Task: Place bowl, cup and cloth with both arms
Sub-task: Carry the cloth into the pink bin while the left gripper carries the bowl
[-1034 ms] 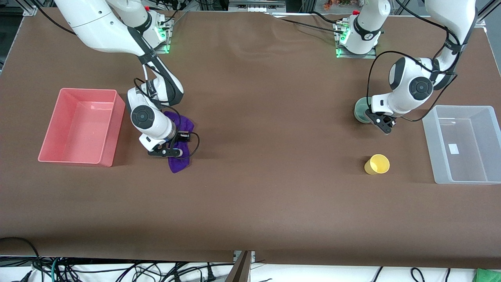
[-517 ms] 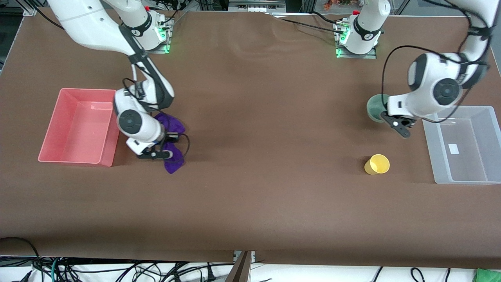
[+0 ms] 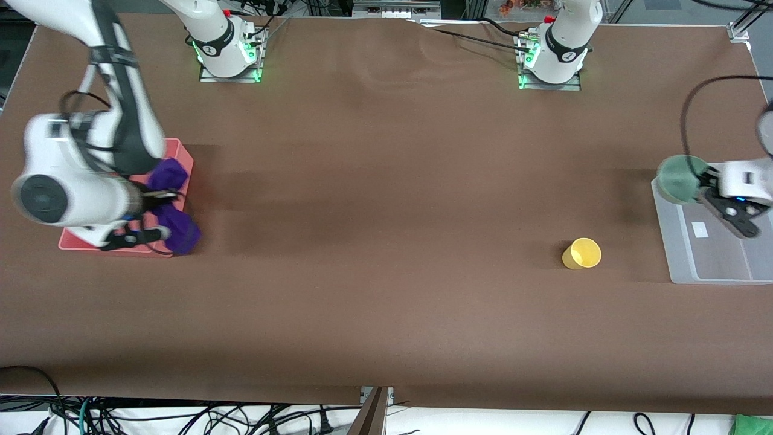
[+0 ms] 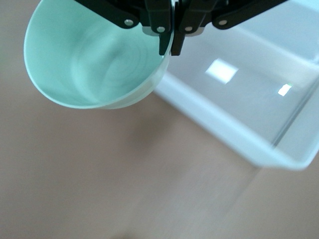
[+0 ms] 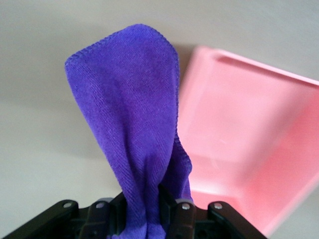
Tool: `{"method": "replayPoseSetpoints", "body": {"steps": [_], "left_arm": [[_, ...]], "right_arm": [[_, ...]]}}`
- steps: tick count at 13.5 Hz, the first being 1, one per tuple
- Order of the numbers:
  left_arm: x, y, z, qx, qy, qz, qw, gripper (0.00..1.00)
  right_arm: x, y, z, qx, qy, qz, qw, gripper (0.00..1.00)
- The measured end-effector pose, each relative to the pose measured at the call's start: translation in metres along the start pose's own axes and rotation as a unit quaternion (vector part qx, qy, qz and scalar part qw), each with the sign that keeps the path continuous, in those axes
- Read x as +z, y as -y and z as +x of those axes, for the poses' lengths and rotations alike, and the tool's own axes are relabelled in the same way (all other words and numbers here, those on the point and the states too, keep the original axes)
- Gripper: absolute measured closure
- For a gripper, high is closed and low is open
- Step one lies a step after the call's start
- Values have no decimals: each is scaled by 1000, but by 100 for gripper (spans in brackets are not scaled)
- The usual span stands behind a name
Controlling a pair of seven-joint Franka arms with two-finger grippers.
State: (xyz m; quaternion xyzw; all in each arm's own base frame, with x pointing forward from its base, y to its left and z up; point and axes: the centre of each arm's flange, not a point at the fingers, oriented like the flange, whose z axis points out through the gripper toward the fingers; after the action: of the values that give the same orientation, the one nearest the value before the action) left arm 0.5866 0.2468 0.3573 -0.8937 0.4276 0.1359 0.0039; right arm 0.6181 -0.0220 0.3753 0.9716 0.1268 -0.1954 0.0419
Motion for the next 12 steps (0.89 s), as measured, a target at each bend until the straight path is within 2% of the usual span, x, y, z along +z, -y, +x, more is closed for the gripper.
{"method": "replayPoseSetpoints", "body": {"steps": [2,4,6,8,9,12], "left_arm": [[48,45,-26,12,2,-17,1000,96],[98,71,-34,22,-8,-16,1000,96],[137,85,-39,23,-18,-10,1000,96],[152,90,-43,23,-22,-8,999,96],[151,91,-43,23,-22,-6,999,92],[138,94,-44,22,-23,-1,999,62]], "right_arm": [[5,-52,-19,-15,10,5,1000,83],[22,-91,-33,-19,22,10,1000,83],[53,-110,-37,-15,27,15,999,83],[93,-110,-34,-17,27,15,999,83],[113,-107,-32,-19,26,18,999,83],[154,-100,-34,-20,26,24,999,83]]}}
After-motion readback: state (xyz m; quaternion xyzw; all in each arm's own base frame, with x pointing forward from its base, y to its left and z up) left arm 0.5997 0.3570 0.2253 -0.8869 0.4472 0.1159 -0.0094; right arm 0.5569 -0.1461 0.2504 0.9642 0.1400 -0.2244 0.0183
